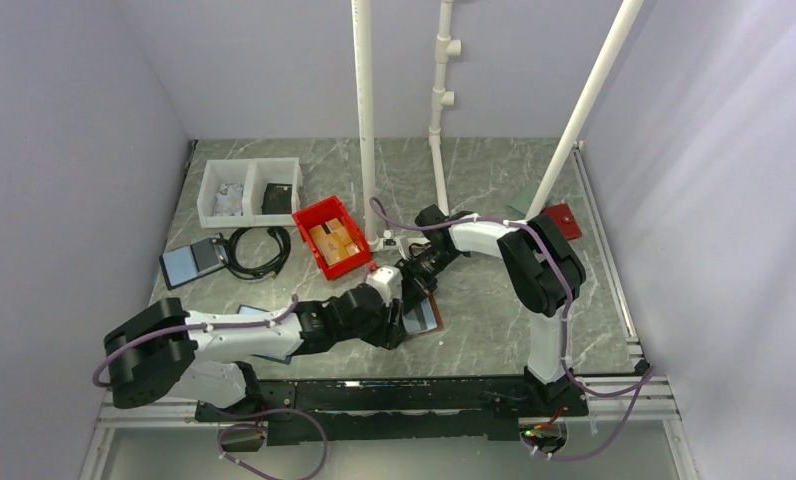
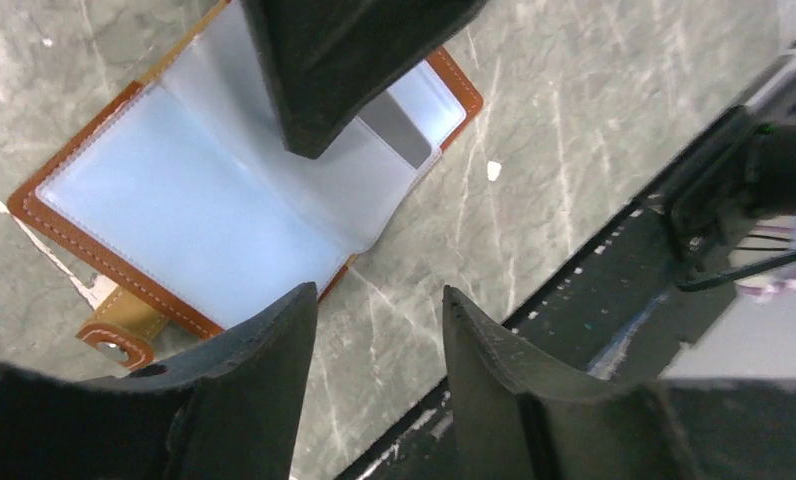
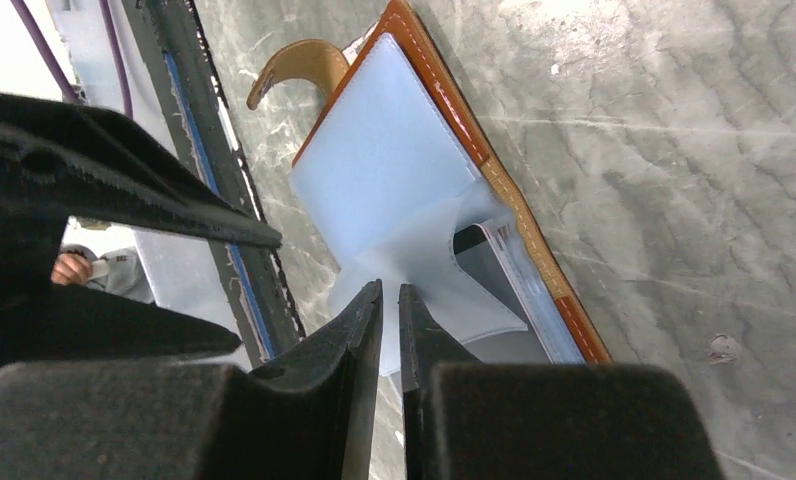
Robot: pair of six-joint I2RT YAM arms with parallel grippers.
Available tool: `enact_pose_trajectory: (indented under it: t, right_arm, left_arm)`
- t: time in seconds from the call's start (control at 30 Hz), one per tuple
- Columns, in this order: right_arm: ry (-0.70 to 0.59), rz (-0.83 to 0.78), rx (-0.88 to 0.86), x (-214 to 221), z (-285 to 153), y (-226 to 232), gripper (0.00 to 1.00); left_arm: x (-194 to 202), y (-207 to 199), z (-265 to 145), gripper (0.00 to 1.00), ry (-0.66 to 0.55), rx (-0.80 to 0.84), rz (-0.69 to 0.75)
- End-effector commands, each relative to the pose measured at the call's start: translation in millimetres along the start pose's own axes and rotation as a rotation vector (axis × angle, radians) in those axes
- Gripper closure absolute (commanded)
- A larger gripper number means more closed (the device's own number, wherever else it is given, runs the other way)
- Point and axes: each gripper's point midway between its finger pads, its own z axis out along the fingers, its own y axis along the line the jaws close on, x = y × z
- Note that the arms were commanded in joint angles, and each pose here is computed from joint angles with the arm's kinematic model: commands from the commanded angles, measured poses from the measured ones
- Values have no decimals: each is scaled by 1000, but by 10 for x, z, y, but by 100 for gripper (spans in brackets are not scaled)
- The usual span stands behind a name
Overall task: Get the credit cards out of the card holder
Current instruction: Remove the credit card from the card holder.
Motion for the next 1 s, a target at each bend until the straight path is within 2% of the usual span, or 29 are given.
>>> enact_pose_trajectory:
  t: [0.0, 0.17, 0.47, 0.83, 0.97]
  right_arm:
    - [-39, -36, -27, -173, -30, 63, 86]
    - [-27, -17, -9, -143, -6, 2, 86]
    - [-21, -7, -8, -133, 3, -11, 86]
    - [-18, -2, -10, -124, 5, -18, 86]
    - [-17, -1, -11, -120, 7, -17, 86]
  left_arm:
    - [-185, 62, 62, 43, -89, -187, 234]
    - [-200, 11, 102, 41, -92, -303, 386]
    - [-164, 139, 276, 44, -12, -426, 482]
    - [-135, 90, 368, 46, -1, -420, 503]
    - [-114, -35, 376, 46, -5, -361, 524]
